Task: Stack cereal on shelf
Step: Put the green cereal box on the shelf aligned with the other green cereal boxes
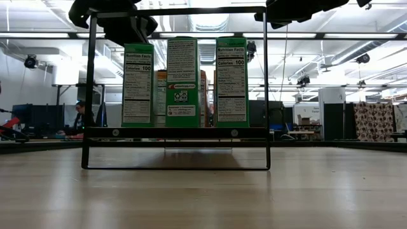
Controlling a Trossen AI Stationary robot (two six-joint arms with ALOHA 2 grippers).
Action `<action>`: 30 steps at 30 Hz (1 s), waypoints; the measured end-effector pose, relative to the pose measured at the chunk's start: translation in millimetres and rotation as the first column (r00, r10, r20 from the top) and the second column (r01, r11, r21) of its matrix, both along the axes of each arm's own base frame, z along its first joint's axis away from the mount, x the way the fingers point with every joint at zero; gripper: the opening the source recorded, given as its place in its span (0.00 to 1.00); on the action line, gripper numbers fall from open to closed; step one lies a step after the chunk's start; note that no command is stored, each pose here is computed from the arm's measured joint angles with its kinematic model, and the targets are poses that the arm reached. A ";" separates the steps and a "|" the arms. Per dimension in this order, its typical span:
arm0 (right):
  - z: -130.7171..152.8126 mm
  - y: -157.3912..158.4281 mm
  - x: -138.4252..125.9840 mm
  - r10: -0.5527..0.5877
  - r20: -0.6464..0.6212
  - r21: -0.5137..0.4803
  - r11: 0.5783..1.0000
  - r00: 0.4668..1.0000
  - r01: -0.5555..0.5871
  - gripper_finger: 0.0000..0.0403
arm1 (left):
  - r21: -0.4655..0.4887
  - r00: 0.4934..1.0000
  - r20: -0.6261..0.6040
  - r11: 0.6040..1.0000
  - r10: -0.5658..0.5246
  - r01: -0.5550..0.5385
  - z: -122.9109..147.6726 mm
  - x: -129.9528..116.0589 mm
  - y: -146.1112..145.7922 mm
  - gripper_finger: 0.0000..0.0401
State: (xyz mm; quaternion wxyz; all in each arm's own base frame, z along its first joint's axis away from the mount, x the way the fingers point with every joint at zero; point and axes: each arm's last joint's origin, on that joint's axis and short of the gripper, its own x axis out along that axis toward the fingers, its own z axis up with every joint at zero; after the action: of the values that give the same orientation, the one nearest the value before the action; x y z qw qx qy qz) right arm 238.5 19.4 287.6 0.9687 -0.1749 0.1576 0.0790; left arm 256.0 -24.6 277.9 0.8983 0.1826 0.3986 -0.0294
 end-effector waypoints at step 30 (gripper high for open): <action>0.0 0.0 0.0 0.000 0.000 0.000 1.000 1.000 0.000 0.02 | 0.089 1.000 -0.022 0.996 0.009 -0.007 -7.3 7.2 2.5 0.00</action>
State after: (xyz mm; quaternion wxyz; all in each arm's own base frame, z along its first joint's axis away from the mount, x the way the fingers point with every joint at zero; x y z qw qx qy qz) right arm 238.5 19.4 287.6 0.9687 -0.1749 0.1576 0.0790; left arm 263.2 -22.1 270.6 0.8850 0.2202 0.4102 -0.0099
